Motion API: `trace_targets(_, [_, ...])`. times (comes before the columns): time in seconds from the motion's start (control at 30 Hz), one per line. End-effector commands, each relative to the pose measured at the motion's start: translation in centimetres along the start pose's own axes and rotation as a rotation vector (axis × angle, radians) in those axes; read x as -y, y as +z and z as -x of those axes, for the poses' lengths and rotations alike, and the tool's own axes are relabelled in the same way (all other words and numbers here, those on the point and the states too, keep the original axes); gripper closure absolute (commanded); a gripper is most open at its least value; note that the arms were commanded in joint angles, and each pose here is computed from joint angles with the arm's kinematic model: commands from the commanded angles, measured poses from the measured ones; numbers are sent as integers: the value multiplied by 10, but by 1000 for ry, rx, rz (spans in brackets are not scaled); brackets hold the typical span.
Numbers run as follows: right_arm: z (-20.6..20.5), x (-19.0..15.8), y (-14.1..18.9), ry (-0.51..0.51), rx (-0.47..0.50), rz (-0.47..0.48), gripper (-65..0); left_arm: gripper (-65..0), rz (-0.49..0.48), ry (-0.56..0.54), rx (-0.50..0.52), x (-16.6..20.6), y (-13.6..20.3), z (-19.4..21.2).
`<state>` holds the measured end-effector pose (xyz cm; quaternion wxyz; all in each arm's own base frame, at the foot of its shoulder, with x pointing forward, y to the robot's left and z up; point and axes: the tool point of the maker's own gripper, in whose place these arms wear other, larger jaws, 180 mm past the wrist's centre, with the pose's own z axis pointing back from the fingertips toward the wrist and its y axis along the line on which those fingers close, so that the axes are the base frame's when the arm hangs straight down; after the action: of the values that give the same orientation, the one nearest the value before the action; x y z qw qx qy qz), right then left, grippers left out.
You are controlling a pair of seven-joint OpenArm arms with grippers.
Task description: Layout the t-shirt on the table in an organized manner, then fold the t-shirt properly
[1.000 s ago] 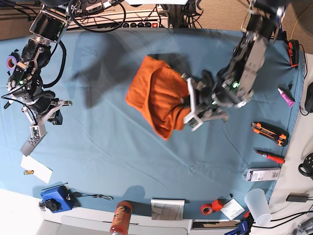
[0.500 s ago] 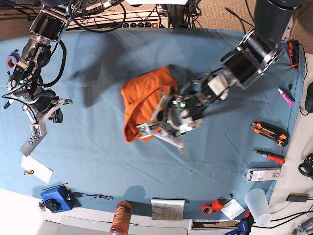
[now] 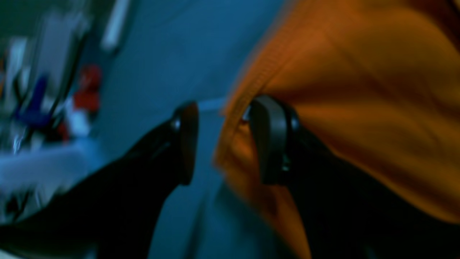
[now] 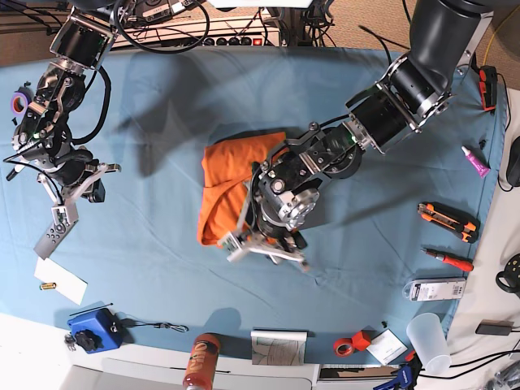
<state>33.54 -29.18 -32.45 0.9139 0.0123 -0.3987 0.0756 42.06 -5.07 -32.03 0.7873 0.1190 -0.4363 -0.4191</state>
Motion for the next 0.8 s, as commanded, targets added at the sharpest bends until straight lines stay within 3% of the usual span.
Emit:
trace_targets(0.0, [-19, 5, 6, 14, 59, 10, 0, -261, -100, 12, 59, -27, 8, -24])
trace_targets(0.03, [-20, 4, 6, 13, 63, 8, 0, -220, -158, 19, 49, -38, 12, -24])
trace_targets(0.13, [-21, 4, 6, 12, 68, 8, 0, 0, -308, 42, -21, -65, 26, -16])
trace_targets(0.23, [-21, 5, 6, 10, 67, 8, 0, 0, -401, 6, -94, -80, 34, -3])
trace_targets(0.47, [-24, 1, 6, -2, 83, -12, 0, 0, -434, 13, -204, -77, 39, 27])
trace_targets(0.63, [-31, -10, 7, -39, 123, -78, 0, 0, -338, 226, -296, -62, 52, 77])
trace_targets(0.77, [-33, -21, 9, -53, 130, -135, 0, 0, -283, 417, -299, -65, 77, 116])
